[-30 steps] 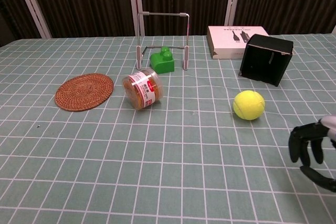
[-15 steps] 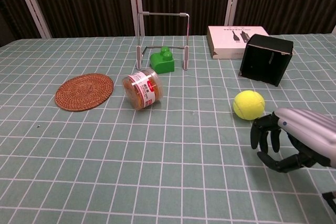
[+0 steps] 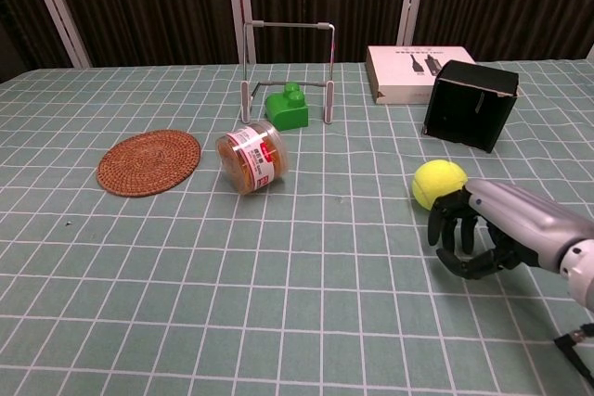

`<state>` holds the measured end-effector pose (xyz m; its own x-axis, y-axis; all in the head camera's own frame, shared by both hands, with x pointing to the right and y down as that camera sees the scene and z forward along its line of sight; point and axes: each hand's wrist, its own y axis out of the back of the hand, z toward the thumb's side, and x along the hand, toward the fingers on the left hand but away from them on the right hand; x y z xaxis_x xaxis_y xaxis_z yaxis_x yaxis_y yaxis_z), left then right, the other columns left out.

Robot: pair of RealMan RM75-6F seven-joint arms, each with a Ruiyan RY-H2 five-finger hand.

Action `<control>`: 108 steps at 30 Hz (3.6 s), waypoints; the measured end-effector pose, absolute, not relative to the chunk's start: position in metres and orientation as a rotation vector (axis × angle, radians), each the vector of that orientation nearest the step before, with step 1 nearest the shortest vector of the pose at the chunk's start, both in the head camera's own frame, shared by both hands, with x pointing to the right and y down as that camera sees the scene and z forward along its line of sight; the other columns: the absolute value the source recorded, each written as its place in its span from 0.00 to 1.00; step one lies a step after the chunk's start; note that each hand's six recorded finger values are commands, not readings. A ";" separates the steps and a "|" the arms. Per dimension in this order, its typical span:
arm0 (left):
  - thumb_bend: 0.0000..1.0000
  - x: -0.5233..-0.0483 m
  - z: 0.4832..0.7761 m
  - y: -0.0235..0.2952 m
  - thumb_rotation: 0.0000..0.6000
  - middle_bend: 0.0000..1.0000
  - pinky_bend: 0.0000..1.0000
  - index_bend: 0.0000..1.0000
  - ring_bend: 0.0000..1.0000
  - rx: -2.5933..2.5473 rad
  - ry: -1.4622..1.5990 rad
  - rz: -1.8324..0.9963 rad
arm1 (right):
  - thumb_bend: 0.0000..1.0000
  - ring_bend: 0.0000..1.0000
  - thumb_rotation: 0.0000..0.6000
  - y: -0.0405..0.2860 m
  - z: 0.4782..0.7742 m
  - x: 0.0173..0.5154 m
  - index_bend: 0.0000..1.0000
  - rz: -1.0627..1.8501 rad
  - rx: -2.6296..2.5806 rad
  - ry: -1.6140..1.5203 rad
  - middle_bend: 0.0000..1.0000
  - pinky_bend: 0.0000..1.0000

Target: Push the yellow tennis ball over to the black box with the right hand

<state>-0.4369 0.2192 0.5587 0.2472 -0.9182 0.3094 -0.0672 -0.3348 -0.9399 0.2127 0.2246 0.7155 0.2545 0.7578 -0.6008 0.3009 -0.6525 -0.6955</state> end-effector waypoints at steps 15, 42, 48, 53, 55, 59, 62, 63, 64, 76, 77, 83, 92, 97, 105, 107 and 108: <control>0.17 -0.441 0.562 0.217 1.00 0.09 0.05 0.01 0.06 -1.637 0.935 -1.235 | 0.47 0.53 1.00 0.221 0.721 0.192 0.40 1.341 -2.143 -0.981 0.51 0.80; 0.17 -0.446 0.572 0.213 1.00 0.09 0.05 0.01 0.06 -1.617 0.930 -1.295 | 0.47 0.33 1.00 0.186 0.736 0.215 0.28 1.361 -2.086 -0.977 0.37 0.53; 0.17 -0.447 0.573 0.212 1.00 0.09 0.05 0.01 0.06 -1.615 0.931 -1.305 | 0.47 0.26 1.00 0.179 0.737 0.218 0.18 1.343 -2.115 -1.013 0.28 0.50; 0.17 -0.447 0.575 0.212 1.00 0.09 0.05 0.01 0.06 -1.619 0.927 -1.314 | 0.47 0.24 1.00 0.171 0.738 0.222 0.14 1.337 -2.141 -1.054 0.23 0.50; 0.17 -0.448 0.576 0.212 1.00 0.09 0.05 0.01 0.06 -1.617 0.925 -1.317 | 0.47 0.23 1.00 0.169 0.738 0.223 0.11 1.338 -2.150 -1.064 0.22 0.49; 0.17 -0.447 0.577 0.212 1.00 0.09 0.05 0.01 0.06 -1.618 0.923 -1.321 | 0.47 0.23 1.00 0.166 0.740 0.225 0.11 1.345 -2.186 -1.086 0.21 0.49; 0.17 -0.448 0.577 0.211 1.00 0.09 0.05 0.01 0.06 -1.619 0.925 -1.323 | 0.47 0.23 1.00 0.165 0.741 0.225 0.11 1.344 -2.224 -1.113 0.21 0.49; 0.17 -0.448 0.577 0.211 1.00 0.09 0.05 0.01 0.06 -1.620 0.926 -1.324 | 0.47 0.23 1.00 0.165 0.740 0.225 0.11 1.342 -2.236 -1.120 0.21 0.49; 0.17 -0.448 0.577 0.212 1.00 0.09 0.05 0.01 0.06 -1.621 0.926 -1.325 | 0.47 0.23 1.00 0.165 0.740 0.225 0.10 1.339 -2.248 -1.126 0.21 0.49; 0.17 -0.448 0.574 0.213 1.00 0.09 0.05 0.01 0.06 -1.619 0.930 -1.317 | 0.48 0.23 1.00 0.160 0.728 0.200 0.08 1.243 -2.408 -1.146 0.21 0.49; 0.17 -0.448 0.575 0.213 1.00 0.09 0.05 0.01 0.06 -1.619 0.930 -1.318 | 0.48 0.23 1.00 0.157 0.727 0.197 0.08 1.230 -2.418 -1.151 0.21 0.48; 0.17 -0.450 0.576 0.212 1.00 0.09 0.05 0.01 0.06 -1.616 0.930 -1.325 | 0.48 0.20 1.00 0.140 0.729 0.188 0.08 1.198 -2.431 -1.134 0.21 0.40; 0.17 -0.453 0.580 0.208 1.00 0.09 0.05 0.01 0.06 -1.601 0.936 -1.347 | 0.48 0.13 1.00 0.114 0.738 0.179 0.05 1.154 -2.501 -1.205 0.20 0.22; 0.17 -0.455 0.583 0.207 1.00 0.09 0.05 0.01 0.06 -1.597 0.935 -1.363 | 0.48 0.06 1.00 0.101 0.746 0.177 0.00 1.121 -2.543 -1.261 0.14 0.08; 0.17 -0.458 0.590 0.204 1.00 0.09 0.05 0.01 0.06 -1.592 0.929 -1.393 | 0.48 0.00 1.00 0.088 0.759 0.174 0.00 1.095 -2.604 -1.295 0.02 0.00; 0.17 -0.458 0.591 0.203 1.00 0.09 0.05 0.01 0.06 -1.591 0.927 -1.396 | 0.48 0.00 1.00 0.085 0.762 0.176 0.00 1.090 -2.609 -1.309 0.01 0.00; 0.17 -0.458 0.591 0.203 1.00 0.09 0.05 0.01 0.06 -1.591 0.927 -1.397 | 0.48 0.00 1.00 0.084 0.763 0.177 0.00 1.087 -2.607 -1.314 0.00 0.00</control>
<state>-0.4581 0.2032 0.5908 0.1189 -0.9084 0.4008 -0.0161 -0.4054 -0.9140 0.1769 0.0842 0.7633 0.4007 0.7148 -0.5732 0.6968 -0.6439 -0.3159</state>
